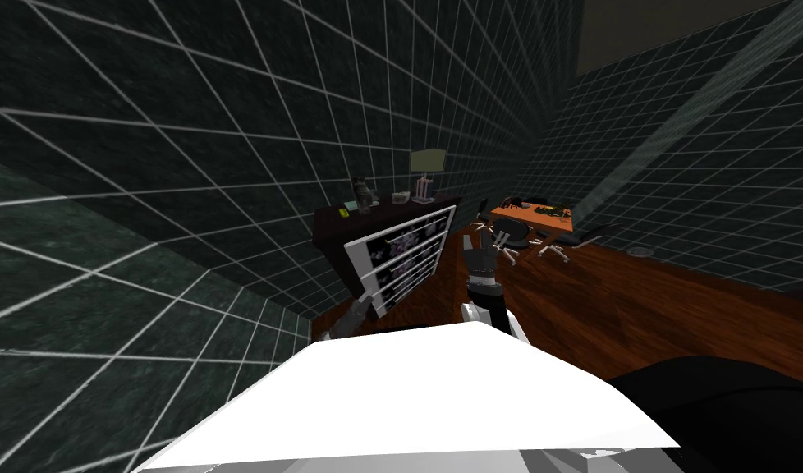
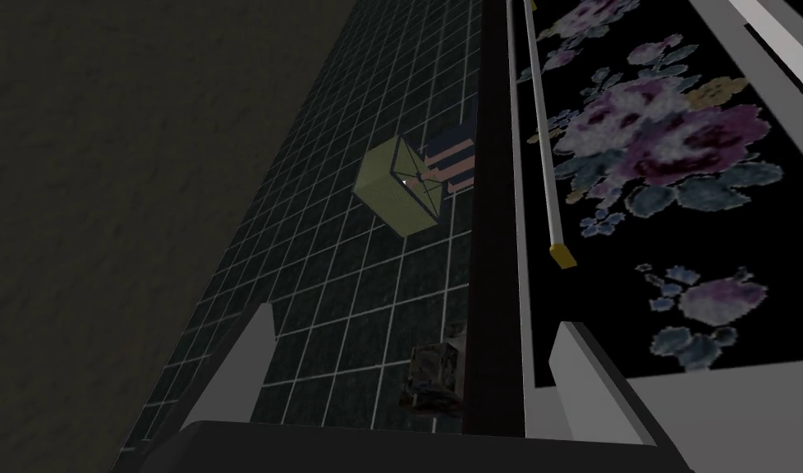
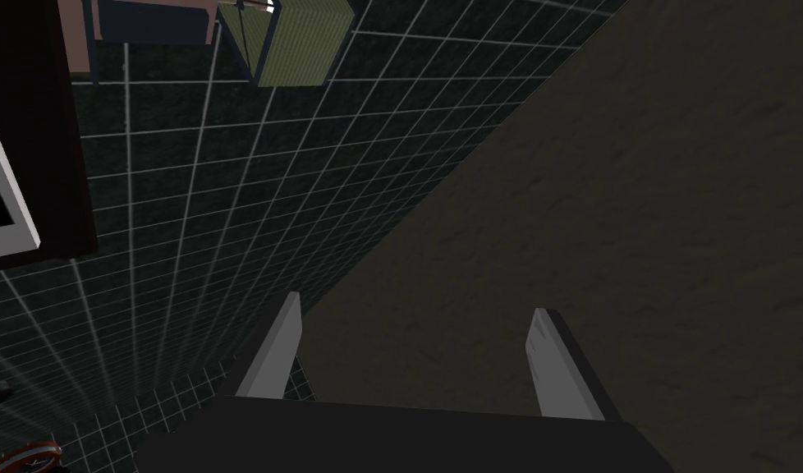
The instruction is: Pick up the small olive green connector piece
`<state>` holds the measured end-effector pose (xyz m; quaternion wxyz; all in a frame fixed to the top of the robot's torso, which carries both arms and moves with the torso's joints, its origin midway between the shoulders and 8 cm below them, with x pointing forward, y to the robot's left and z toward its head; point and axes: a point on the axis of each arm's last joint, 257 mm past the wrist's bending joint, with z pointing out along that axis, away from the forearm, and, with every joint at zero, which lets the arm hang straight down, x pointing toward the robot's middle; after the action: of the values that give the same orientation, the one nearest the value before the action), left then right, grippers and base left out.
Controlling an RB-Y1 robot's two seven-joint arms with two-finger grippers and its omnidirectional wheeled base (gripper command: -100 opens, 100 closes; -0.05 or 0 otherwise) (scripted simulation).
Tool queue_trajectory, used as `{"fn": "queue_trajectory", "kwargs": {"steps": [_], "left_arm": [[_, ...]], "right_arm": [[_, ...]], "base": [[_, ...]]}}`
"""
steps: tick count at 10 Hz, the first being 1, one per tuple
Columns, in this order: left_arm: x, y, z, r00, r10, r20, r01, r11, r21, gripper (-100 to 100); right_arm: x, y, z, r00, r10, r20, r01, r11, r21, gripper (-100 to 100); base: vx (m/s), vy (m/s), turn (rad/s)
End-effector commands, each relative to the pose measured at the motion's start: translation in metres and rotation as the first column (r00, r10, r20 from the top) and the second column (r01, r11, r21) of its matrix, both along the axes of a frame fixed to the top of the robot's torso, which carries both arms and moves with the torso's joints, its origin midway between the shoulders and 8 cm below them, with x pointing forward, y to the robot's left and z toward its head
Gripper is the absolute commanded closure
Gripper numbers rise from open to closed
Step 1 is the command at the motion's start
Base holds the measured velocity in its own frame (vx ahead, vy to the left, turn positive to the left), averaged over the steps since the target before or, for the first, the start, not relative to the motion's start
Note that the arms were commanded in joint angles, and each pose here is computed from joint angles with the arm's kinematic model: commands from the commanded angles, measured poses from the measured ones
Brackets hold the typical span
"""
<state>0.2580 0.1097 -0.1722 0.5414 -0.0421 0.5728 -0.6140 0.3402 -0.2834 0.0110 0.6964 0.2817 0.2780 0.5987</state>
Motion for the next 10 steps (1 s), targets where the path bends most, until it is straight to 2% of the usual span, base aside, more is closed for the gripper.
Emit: {"fn": "queue_trajectory", "kwargs": {"steps": [1, 2, 3, 5, 6, 7, 8, 9, 10], "left_arm": [[-0.013, 0.004, -0.018, 1.0, -0.018, -0.021, 0.02, 0.998, 0.056, -100], [-0.015, 0.007, -0.021, 0.999, -0.03, -0.026, 0.032, 0.997, 0.077, -100], [-0.033, 0.008, -0.045, 0.998, -0.048, -0.049, 0.053, 0.991, 0.127, -100], [-0.037, 0.017, -0.054, 0.996, -0.065, -0.065, 0.076, 0.982, 0.171, -100], [-0.057, 0.022, -0.078, 0.993, -0.08, -0.09, 0.098, 0.97, 0.221, -100], [-0.061, 0.031, -0.085, 0.99, -0.093, -0.103, 0.117, 0.959, 0.258, -100], [-0.062, 0.033, -0.086, 0.99, -0.097, -0.106, 0.123, 0.956, 0.267, -100], [-0.083, 0.043, -0.107, 0.984, -0.114, -0.135, 0.151, 0.937, 0.315, -100], [-0.087, 0.053, -0.114, 0.982, -0.119, -0.145, 0.164, 0.922, 0.351, -100]], "right_arm": [[0.0, 0.0, 0.0, 1.0, 0.0, 0.0, 0.0, 1.0, 0.0, 0], [0.0, 0.0, 0.0, 1.0, 0.0, 0.0, 0.0, 1.0, 0.0, 0], [0.0, 0.0, 0.0, 1.0, 0.0, 0.0, 0.0, 1.0, 0.0, 0], [0.0, 0.0, 0.0, 1.0, 0.0, 0.0, 0.0, 1.0, 0.0, 0], [0.0, 0.0, 0.0, 1.0, 0.0, 0.0, 0.0, 1.0, 0.0, 0], [0.0, 0.0, 0.0, 1.0, 0.0, 0.0, 0.0, 1.0, 0.0, 0], [0.0, 0.0, 0.0, 1.0, 0.0, 0.0, 0.0, 1.0, 0.0, 0], [0.0, 0.0, 0.0, 1.0, 0.0, 0.0, 0.0, 1.0, 0.0, 0], [0.0, 0.0, 0.0, 1.0, 0.0, 0.0, 0.0, 1.0, 0.0, 0]], "base": [[-0.035, 0.009, -0.085], [-0.014, 0.003, 0.029], [-0.022, 0.001, -0.155], [-0.021, 0.009, -0.06], [-0.025, 0.005, -0.157], [-0.028, 0.01, -0.123], [-0.014, 0.004, -0.001], [-0.019, -0.003, -0.191], [-0.021, 0.007, -0.098]]}}
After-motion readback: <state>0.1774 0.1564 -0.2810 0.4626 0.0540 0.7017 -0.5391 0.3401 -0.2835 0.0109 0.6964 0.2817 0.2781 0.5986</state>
